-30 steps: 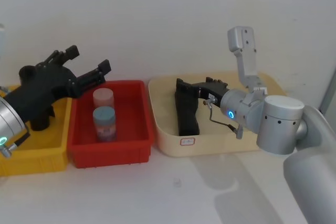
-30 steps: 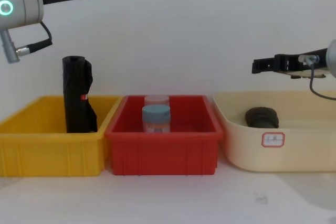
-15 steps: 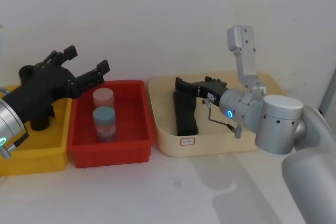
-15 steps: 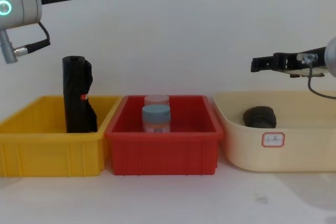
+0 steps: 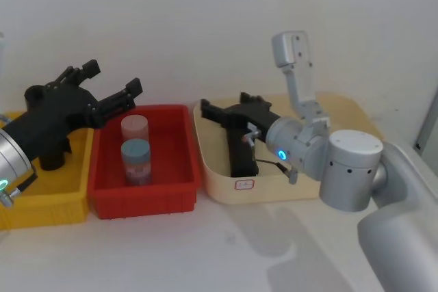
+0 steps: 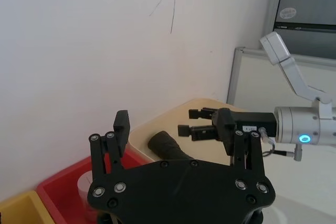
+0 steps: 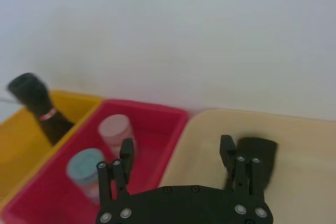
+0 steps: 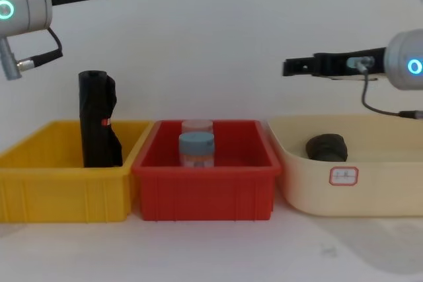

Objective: Pick up the garbage bag with the one hand and transfer it to the other hand.

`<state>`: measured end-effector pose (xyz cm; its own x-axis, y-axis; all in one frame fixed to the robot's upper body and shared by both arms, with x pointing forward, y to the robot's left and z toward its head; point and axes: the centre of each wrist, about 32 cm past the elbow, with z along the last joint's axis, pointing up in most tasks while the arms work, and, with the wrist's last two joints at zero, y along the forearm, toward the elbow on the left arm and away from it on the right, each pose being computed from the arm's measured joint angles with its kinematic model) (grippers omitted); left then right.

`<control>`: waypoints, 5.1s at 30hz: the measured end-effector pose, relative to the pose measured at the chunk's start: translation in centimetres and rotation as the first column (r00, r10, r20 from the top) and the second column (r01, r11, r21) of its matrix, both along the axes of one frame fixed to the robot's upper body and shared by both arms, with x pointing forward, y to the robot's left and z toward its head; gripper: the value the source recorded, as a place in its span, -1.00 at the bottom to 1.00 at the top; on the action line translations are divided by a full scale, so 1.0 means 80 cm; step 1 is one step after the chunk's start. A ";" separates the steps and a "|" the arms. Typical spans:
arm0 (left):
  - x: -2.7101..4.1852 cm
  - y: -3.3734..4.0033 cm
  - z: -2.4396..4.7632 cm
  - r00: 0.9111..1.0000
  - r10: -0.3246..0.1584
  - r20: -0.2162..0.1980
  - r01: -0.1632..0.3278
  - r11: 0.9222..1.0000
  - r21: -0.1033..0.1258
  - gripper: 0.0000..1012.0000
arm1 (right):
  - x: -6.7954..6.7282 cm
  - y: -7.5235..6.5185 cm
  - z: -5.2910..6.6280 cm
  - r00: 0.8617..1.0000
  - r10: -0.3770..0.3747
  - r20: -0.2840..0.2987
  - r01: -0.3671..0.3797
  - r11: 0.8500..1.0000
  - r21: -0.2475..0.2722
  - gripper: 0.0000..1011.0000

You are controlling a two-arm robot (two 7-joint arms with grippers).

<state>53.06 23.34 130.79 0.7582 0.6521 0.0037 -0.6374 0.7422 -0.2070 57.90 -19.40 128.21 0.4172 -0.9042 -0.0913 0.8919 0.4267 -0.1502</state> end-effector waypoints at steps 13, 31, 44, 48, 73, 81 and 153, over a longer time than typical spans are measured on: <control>-0.0004 0.0000 -0.0001 1.000 0.001 0.000 -0.001 1.000 0.000 0.98 | -0.013 0.044 -0.003 0.987 0.158 0.000 -0.158 0.986 -0.055 0.98; -0.0003 0.0016 -0.0031 0.998 0.055 -0.012 -0.055 0.998 0.023 0.98 | 0.002 0.088 -0.008 0.974 0.192 -0.121 -0.200 0.978 -0.062 0.98; 0.0143 0.0044 -0.0084 0.991 0.136 -0.012 -0.135 0.989 0.065 0.98 | 0.013 0.099 -0.012 0.970 0.175 -0.166 -0.186 0.981 -0.049 0.98; 0.0195 0.0055 -0.0100 0.989 0.145 -0.007 -0.145 0.987 0.072 0.98 | 0.016 0.101 -0.016 0.969 0.171 -0.177 -0.182 0.982 -0.049 0.98; 0.0453 0.0060 -0.0205 0.992 0.130 -0.002 -0.129 0.988 0.088 0.98 | 0.042 0.119 -0.044 0.967 0.162 -0.198 -0.179 0.981 -0.072 0.98; 0.0474 0.0059 -0.0214 0.992 0.129 -0.002 -0.128 0.988 0.089 0.98 | 0.049 0.127 -0.051 0.965 0.170 -0.201 -0.189 0.979 -0.079 0.98; 0.0494 0.0062 -0.0223 0.992 0.127 -0.002 -0.127 0.988 0.090 0.98 | 0.047 -0.017 0.014 0.990 -0.089 -0.108 0.099 0.991 0.086 0.37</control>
<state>57.01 23.83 129.00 0.6694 0.7404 0.0605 -0.7290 0.6704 -0.1380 61.66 -20.79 129.34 0.3149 -0.9249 -0.2130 0.9102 0.3579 -0.2084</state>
